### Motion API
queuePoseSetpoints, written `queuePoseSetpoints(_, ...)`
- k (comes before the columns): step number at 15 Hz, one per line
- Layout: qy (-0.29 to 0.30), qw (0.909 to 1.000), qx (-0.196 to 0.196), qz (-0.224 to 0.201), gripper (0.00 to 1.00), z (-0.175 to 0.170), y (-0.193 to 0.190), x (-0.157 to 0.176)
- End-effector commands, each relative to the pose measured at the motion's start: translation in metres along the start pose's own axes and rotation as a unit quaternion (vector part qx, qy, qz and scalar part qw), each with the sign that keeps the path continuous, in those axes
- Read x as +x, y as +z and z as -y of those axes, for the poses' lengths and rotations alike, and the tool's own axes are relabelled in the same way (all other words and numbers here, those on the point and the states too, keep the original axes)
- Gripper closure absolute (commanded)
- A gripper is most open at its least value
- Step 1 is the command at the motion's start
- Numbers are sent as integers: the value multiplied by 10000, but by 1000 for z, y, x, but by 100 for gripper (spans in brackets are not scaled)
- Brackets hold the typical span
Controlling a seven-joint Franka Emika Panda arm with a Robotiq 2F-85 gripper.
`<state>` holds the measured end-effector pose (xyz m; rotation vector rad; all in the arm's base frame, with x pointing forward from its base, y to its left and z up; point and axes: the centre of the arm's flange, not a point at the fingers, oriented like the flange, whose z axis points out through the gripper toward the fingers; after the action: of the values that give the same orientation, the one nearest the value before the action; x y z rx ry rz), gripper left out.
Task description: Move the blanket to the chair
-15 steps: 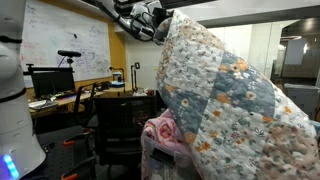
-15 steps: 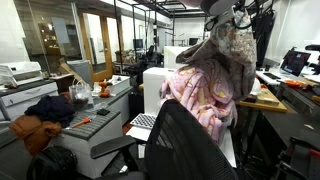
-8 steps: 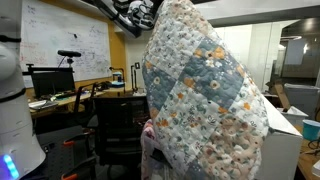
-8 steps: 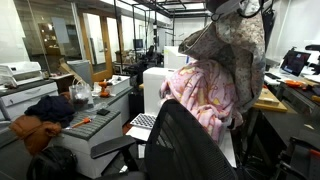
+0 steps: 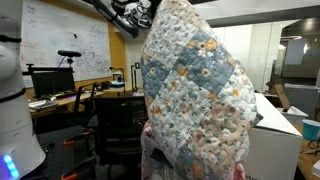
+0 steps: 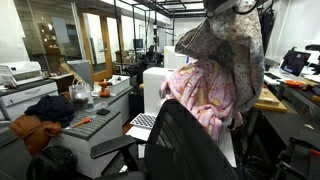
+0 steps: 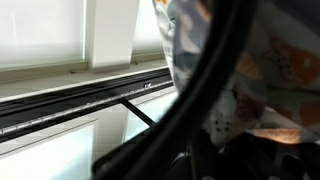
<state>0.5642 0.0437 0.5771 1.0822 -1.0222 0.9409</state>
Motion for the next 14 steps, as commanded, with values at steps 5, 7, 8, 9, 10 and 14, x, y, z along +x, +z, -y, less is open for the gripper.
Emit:
queuePoseSetpoints(5,258,9957,625,-632,99,-5,-74,28)
queuePoseSetpoints(7,319,9934,777,-775,99,-4,-90,29)
queuePoseSetpoints(8,340,9922,842,-848,99,-4,-98,30)
queuePoseSetpoints(9,342,9911,918,-903,99,-3,-105,30)
queuePoseSetpoints(10,331,9900,979,-955,99,-2,-111,31)
queuePoseSetpoints(14,247,9860,1273,-1047,99,0,-134,30)
